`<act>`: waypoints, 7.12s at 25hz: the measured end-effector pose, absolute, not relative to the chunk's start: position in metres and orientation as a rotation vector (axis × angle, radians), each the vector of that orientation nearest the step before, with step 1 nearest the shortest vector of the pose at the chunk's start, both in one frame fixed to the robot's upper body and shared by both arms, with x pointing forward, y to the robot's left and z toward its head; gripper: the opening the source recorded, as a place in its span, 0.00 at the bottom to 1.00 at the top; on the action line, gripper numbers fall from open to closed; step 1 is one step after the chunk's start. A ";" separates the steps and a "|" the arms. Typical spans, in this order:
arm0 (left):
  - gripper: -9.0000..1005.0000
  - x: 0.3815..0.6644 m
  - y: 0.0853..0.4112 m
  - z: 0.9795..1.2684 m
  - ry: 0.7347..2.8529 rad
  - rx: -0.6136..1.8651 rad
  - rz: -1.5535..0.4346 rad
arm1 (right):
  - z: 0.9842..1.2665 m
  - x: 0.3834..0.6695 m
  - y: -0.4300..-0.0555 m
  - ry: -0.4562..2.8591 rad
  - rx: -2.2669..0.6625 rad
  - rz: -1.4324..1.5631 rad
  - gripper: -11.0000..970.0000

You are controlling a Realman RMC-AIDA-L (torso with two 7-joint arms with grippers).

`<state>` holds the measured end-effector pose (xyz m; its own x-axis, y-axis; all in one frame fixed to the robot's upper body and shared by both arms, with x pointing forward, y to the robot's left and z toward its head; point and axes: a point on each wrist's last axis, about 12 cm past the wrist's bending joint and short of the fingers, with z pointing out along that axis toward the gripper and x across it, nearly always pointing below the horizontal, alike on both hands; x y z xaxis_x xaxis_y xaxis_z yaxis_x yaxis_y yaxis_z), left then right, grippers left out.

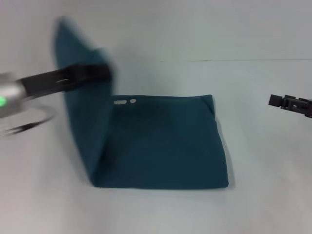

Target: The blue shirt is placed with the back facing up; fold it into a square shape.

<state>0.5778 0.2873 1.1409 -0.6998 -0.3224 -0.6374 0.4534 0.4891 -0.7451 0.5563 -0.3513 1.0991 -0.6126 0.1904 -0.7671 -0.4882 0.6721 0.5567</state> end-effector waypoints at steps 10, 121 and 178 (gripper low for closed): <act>0.04 0.603 0.126 1.088 1.998 0.157 -1.469 | 1.103 0.546 -0.376 2.038 -0.239 0.938 0.90; 0.89 0.483 0.278 1.062 1.660 0.759 -1.111 | 1.134 0.586 -0.246 2.205 -0.490 1.458 0.05; 0.89 0.596 0.275 1.068 1.979 0.083 -0.783 | 1.104 0.589 -0.308 2.245 -0.108 1.175 0.94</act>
